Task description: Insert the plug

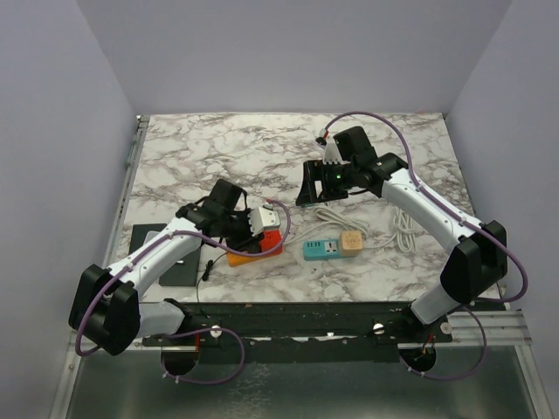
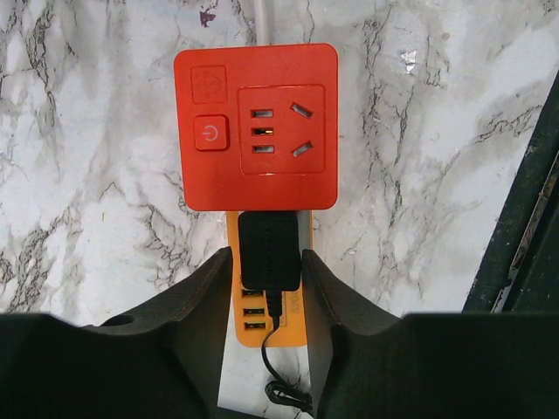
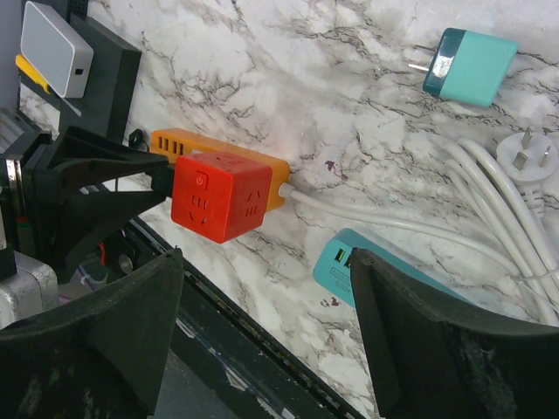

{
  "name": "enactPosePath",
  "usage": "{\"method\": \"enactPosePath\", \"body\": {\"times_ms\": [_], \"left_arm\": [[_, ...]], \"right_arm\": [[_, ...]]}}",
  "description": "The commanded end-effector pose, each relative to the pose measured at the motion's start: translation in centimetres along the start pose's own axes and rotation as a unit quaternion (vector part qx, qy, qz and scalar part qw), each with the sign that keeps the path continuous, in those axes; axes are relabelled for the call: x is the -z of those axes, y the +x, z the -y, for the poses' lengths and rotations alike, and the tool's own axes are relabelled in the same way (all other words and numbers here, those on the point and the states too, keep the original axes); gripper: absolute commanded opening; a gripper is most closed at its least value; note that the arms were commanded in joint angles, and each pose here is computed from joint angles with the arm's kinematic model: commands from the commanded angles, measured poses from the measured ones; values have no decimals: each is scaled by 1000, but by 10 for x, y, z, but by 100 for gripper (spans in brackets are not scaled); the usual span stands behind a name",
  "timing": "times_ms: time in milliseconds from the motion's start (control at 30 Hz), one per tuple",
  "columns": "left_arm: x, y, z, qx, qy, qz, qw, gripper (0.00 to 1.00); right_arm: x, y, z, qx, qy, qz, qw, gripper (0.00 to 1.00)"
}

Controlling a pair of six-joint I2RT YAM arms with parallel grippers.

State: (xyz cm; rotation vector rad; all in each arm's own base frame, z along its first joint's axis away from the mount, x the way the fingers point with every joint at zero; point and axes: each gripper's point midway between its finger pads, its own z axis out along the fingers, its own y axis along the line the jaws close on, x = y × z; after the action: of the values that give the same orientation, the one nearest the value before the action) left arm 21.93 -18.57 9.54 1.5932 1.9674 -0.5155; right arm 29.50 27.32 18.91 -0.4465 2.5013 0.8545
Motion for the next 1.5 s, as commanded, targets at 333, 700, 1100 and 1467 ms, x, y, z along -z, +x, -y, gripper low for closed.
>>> {"method": "enactPosePath", "body": {"times_ms": [333,700,1100,1467], "left_arm": [[-4,4,5,-45,4,-4,999,15],[-14,27,6,-52,8,-46,998,9],[-25,72,25,-53,49,-115,991,0],[-29,92,36,-62,115,-161,978,0]], "right_arm": [[-1,-1,-1,-4,-8,2,1000,80],[-1,-1,-3,-4,-11,3,1000,77],[-2,-2,-1,-4,-6,2,1000,76],[-6,-3,-1,-2,-9,-4,1000,75]]}}
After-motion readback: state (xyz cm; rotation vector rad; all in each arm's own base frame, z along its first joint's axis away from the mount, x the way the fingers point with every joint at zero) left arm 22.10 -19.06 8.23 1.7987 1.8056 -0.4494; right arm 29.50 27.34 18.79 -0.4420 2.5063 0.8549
